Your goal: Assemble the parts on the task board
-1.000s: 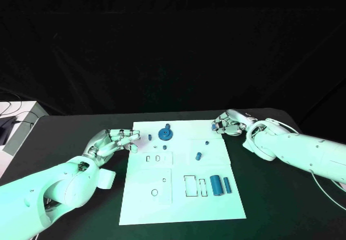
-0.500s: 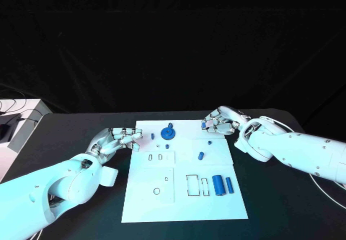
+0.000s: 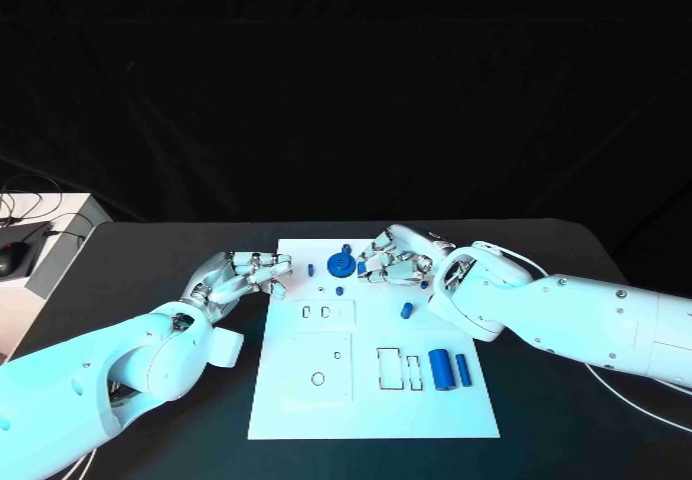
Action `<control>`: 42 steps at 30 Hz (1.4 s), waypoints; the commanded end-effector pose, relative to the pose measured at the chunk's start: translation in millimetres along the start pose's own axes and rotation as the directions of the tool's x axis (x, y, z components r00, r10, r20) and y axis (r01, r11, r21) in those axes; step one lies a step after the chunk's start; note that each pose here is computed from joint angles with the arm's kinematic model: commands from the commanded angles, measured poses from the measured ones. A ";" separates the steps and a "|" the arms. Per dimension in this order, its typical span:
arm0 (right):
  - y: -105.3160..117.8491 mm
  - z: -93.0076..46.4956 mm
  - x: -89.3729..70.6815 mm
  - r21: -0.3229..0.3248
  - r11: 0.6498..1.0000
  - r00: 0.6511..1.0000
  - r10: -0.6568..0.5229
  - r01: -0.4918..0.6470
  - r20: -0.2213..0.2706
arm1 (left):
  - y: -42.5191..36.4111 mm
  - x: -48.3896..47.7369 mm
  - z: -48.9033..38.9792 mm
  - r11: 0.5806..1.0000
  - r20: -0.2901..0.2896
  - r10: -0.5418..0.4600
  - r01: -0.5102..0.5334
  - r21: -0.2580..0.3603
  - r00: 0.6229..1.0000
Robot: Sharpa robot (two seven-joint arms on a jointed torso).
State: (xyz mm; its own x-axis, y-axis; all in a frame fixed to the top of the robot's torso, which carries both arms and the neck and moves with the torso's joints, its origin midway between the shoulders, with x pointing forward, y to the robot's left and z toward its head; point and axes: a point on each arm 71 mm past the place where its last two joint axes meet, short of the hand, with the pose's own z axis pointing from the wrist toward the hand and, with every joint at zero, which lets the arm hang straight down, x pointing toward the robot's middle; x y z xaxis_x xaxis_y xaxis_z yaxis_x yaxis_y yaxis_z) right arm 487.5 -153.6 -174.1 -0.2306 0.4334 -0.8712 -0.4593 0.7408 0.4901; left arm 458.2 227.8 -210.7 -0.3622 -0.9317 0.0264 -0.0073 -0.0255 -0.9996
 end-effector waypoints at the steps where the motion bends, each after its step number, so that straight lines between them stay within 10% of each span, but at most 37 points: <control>1: 4.8 -0.5 8.2 0.058 0.996 0.997 -0.065 0.066 -0.034 | -0.2 1.7 0.5 1.000 -0.002 -0.001 0.001 0.001 1.000; 20: 35.5 -18.8 45.4 0.061 0.986 0.987 -0.153 0.156 -0.045 | -0.3 2.5 0.5 1.000 -0.001 -0.001 0.001 -0.001 1.000; 42: 34.0 -21.1 53.2 0.041 0.978 0.979 -0.204 0.204 -0.005 | -0.4 0.5 -0.8 1.000 0.000 0.001 -0.001 -0.004 1.000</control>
State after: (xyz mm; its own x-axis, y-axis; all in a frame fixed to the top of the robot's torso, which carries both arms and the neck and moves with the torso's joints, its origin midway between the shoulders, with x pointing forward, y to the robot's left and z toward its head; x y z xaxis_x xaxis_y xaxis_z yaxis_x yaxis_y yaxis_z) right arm 441.4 -116.2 -205.7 -0.1694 0.2775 -0.9457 -0.4495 0.8322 0.3247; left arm 457.8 229.1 -210.9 -0.3553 -0.9345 0.0229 -0.0142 -0.0191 -0.9997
